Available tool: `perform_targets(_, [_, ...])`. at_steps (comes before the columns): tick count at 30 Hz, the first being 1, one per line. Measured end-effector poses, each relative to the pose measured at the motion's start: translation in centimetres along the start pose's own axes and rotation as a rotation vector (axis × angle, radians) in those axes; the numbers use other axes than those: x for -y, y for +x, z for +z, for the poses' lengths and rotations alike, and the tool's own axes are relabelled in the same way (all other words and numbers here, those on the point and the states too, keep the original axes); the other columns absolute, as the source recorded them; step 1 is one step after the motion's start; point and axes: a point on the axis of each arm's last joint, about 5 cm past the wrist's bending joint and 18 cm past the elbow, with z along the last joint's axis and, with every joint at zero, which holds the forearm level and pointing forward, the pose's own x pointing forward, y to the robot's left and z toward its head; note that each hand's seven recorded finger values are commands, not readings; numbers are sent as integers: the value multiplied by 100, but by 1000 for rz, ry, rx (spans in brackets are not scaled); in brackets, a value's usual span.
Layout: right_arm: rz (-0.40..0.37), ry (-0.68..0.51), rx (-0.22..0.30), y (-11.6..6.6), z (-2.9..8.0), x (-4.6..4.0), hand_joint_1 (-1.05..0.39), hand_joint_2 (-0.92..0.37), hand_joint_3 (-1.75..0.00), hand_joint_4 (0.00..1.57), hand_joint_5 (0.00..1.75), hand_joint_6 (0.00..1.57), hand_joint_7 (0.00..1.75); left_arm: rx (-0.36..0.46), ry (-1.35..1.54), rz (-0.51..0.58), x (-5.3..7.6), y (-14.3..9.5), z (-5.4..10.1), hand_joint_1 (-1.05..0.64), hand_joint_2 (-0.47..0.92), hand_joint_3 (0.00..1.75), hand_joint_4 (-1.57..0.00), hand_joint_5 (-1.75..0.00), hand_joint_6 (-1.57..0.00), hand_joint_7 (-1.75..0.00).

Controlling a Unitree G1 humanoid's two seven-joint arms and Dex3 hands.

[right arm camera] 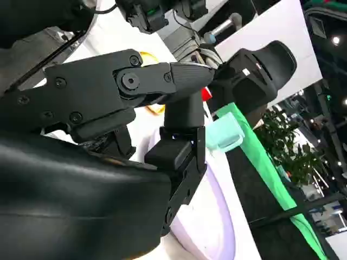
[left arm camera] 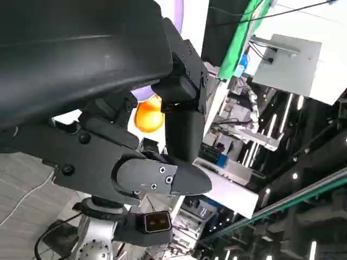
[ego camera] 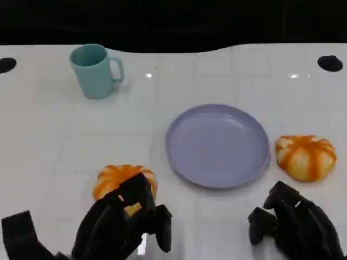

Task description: Grasp the bread from the table and place it into the plate.

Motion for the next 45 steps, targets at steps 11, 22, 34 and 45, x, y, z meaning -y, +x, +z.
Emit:
perform_targets(11, [-3, 12, -3, 14, 8, 12, -57, -92, -23, 80, 168, 71, 140, 1, 5, -3, -4, 24, -2, -64, 92, 26, -84, -175, -58, -175])
perform_targets(22, [-1, 13, -4, 17, 7, 11, -57, -92, -23, 79, 168, 70, 140, 24, 76, -4, -30, 35, 59, -66, 92, 31, -59, -164, -53, -129])
perform_targets(34, [3, 13, -3, 22, 3, 2, -56, -92, -26, 78, 167, 69, 141, -29, 928, -67, -95, 73, 670, -73, 92, 14, -24, -63, -33, -8])
perform_targets(45, [0, 10, -2, 8, -4, -8, -57, -92, -25, 80, 169, 71, 141, -268, 1812, -155, 115, 171, 906, -81, 92, 9, -16, -44, -22, 0])
